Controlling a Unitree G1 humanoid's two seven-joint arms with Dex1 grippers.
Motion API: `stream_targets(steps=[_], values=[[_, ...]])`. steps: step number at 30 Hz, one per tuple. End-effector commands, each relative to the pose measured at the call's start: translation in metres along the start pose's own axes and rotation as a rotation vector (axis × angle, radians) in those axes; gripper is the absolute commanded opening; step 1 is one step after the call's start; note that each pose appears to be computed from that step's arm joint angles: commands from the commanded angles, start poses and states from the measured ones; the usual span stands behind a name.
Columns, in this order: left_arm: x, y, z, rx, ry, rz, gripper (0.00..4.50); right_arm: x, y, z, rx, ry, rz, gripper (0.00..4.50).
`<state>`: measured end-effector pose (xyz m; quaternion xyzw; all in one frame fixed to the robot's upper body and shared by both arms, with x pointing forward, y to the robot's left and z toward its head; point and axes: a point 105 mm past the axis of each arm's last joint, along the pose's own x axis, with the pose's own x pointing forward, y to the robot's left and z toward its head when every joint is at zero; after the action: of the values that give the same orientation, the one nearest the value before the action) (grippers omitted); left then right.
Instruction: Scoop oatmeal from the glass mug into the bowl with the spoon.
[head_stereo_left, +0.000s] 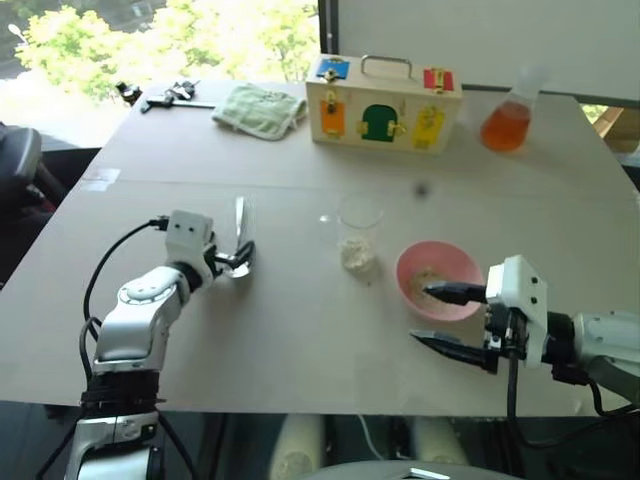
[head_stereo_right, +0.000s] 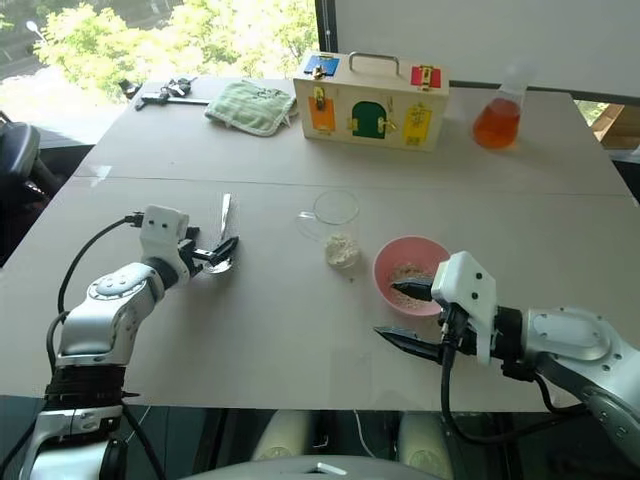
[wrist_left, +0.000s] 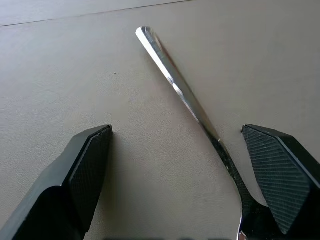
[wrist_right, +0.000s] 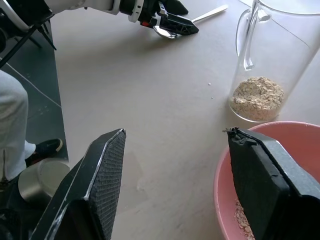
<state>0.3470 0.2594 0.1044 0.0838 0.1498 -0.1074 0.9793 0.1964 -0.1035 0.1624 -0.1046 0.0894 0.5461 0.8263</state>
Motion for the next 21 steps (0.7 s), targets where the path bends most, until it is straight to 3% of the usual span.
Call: stream_targets(steps=[1,4,8,13,14,16,21], values=[[0.002,-0.017,-0.022,-0.003,0.11,-0.094,4.42,-0.001,0.003,0.005,-0.043,-0.029,-0.013,3.27],[-0.003,-0.022,-0.03,-0.024,0.147,-0.123,4.42,-0.002,0.004,0.005,-0.045,-0.036,-0.021,3.27],[-0.012,-0.023,-0.044,-0.068,0.201,-0.114,2.82,-0.002,0.004,0.005,-0.047,-0.041,-0.024,3.27],[-0.024,-0.018,-0.06,-0.098,0.247,-0.052,0.36,-0.002,0.002,0.006,-0.053,-0.046,-0.021,3.27],[-0.028,-0.018,-0.065,-0.091,0.259,-0.044,0.06,-0.002,0.001,0.007,-0.052,-0.046,-0.019,3.27],[-0.035,-0.019,-0.069,-0.101,0.257,-0.034,0.06,-0.002,0.001,0.007,-0.051,-0.047,-0.01,3.27],[-0.08,-0.064,-0.056,-0.148,-0.007,-0.199,0.06,0.0,0.0,0.01,-0.036,-0.059,0.025,3.27]])
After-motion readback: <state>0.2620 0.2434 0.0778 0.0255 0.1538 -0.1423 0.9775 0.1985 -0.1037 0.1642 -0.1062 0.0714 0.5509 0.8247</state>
